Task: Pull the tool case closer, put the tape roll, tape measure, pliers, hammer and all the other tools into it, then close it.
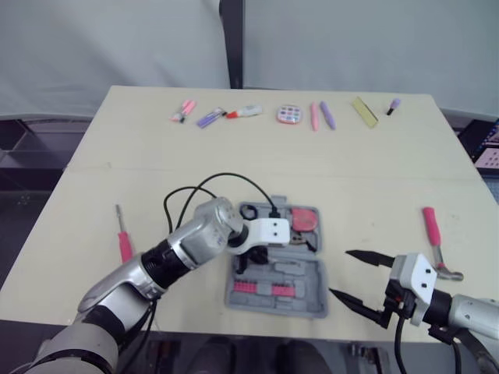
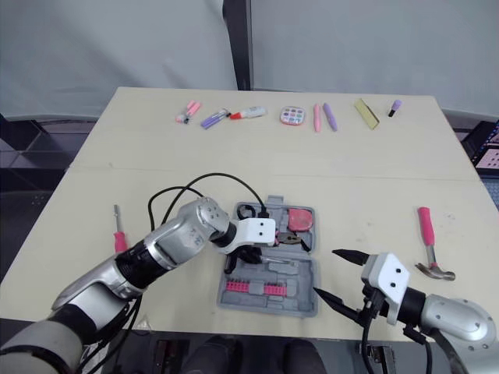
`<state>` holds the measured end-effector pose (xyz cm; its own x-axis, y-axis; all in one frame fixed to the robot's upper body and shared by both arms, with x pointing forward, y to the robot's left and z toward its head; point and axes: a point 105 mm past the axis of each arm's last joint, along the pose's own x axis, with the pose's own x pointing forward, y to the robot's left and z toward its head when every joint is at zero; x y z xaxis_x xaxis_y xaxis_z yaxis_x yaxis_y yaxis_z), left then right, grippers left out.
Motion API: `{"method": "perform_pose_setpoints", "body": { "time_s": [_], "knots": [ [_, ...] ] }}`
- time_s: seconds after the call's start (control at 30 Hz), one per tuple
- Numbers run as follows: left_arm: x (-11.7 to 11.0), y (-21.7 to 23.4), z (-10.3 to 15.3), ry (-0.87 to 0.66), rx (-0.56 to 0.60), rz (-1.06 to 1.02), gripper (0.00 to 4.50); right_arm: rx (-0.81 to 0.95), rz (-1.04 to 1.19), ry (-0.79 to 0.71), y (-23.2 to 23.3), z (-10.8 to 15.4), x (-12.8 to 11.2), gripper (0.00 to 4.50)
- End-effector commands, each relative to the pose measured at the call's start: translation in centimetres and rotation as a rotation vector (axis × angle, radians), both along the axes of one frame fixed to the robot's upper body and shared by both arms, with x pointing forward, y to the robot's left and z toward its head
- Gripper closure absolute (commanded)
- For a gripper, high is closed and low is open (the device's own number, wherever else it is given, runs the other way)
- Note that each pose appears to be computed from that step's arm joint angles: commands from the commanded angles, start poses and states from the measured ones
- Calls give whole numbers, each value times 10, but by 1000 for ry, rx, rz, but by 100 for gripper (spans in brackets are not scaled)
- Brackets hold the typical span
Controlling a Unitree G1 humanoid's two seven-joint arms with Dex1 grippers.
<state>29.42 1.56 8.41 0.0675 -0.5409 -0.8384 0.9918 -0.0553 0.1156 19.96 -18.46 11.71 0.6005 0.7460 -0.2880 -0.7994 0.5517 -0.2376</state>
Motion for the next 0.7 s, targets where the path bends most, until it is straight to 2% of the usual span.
{"method": "perform_pose_setpoints", "body": {
  "time_s": [0.03,0.1,0.13,0.3,0.4,0.57,0.6,0.7],
  "knots": [
    [-3,-7,12,-19,-29,-21,213,14,10,-38,5,9,-1,0],
    [-6,-6,17,-12,-33,-13,106,15,12,-37,5,8,-1,0],
    [-8,-6,20,-4,-40,-11,68,16,12,-36,4,8,-1,0],
    [-14,-10,30,34,-88,17,68,18,15,-34,4,8,0,0],
    [-10,-9,35,19,-114,42,151,21,17,-34,5,8,0,0],
    [2,-7,43,-33,-184,71,397,23,17,-36,5,9,0,0],
    [5,-8,47,-51,-231,59,444,24,16,-37,5,9,0,0],
    [14,-10,58,-105,-383,28,444,27,15,-38,5,10,-1,0]
  ]
}}
